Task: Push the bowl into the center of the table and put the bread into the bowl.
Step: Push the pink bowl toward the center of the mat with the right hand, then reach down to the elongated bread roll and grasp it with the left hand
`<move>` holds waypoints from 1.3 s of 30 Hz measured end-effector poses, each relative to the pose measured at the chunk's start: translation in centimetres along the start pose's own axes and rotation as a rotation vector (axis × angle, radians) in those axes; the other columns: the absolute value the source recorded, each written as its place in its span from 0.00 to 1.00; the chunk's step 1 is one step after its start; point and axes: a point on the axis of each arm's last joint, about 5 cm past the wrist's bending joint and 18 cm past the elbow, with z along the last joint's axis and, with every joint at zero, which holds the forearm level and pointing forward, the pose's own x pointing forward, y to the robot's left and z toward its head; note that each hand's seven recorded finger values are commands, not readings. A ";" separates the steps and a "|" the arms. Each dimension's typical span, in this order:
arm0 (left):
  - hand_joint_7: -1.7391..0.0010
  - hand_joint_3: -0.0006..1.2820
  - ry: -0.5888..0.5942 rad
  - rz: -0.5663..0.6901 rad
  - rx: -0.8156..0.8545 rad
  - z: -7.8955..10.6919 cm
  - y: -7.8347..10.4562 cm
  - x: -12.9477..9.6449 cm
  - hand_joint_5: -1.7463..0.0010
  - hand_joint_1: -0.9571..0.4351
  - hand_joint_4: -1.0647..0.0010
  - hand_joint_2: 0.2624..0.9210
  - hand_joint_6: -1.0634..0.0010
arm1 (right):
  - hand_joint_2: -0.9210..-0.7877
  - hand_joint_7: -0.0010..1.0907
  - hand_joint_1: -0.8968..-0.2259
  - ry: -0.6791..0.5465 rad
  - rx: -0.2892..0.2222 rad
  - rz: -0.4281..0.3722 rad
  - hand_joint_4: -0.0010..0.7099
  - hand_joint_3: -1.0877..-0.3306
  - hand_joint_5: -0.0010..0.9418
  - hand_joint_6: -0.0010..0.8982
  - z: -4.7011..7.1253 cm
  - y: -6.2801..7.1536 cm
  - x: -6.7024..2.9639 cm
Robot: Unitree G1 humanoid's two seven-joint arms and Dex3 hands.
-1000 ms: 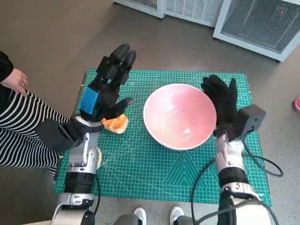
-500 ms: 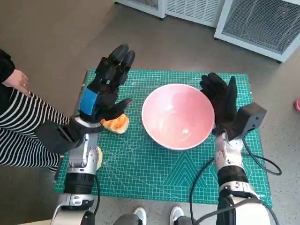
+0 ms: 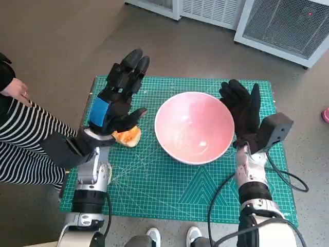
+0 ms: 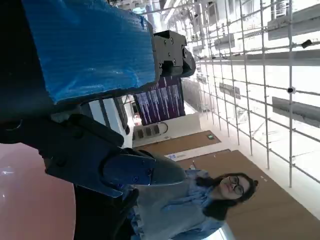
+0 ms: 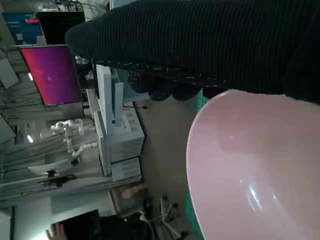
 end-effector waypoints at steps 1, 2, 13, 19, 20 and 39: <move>0.77 0.21 -0.001 -0.001 0.000 0.0 0.0 0.0 1.00 0.26 0.91 1.00 1.00 | 0.00 0.28 0.42 -0.019 -0.013 0.002 0.17 0.42 0.00 0.08 0.3 -0.1 0.06; 0.77 0.21 -0.002 -0.001 0.001 0.1 0.0 0.0 1.00 0.26 0.91 1.00 1.00 | 0.00 0.28 0.40 -0.037 -0.025 0.003 0.17 0.43 0.00 0.08 0.5 -0.3 0.11; 0.77 0.20 -0.006 -0.011 0.025 0.8 0.8 -0.1 1.00 0.26 0.91 1.00 1.00 | 0.00 0.31 0.28 -0.316 -0.117 0.040 0.17 0.50 0.00 0.09 3.9 -1.2 -0.43; 0.77 0.20 -0.002 -0.016 0.034 1.1 1.2 -0.1 1.00 0.26 0.91 1.00 1.00 | 0.00 0.32 0.29 -0.466 -0.165 0.109 0.19 0.52 0.01 0.10 5.8 -0.8 -1.50; 0.76 0.20 0.000 -0.018 0.036 1.1 1.2 -0.1 1.00 0.26 0.91 1.00 1.00 | 0.00 0.32 0.29 -0.490 -0.172 0.122 0.19 0.52 0.01 0.10 6.2 -0.7 -1.67; 0.73 0.17 -0.033 -0.090 0.101 2.6 2.4 1.3 1.00 0.24 0.90 1.00 1.00 | 0.00 0.41 0.27 -0.623 -0.200 0.292 0.21 0.54 0.01 0.08 9.2 1.9 -3.45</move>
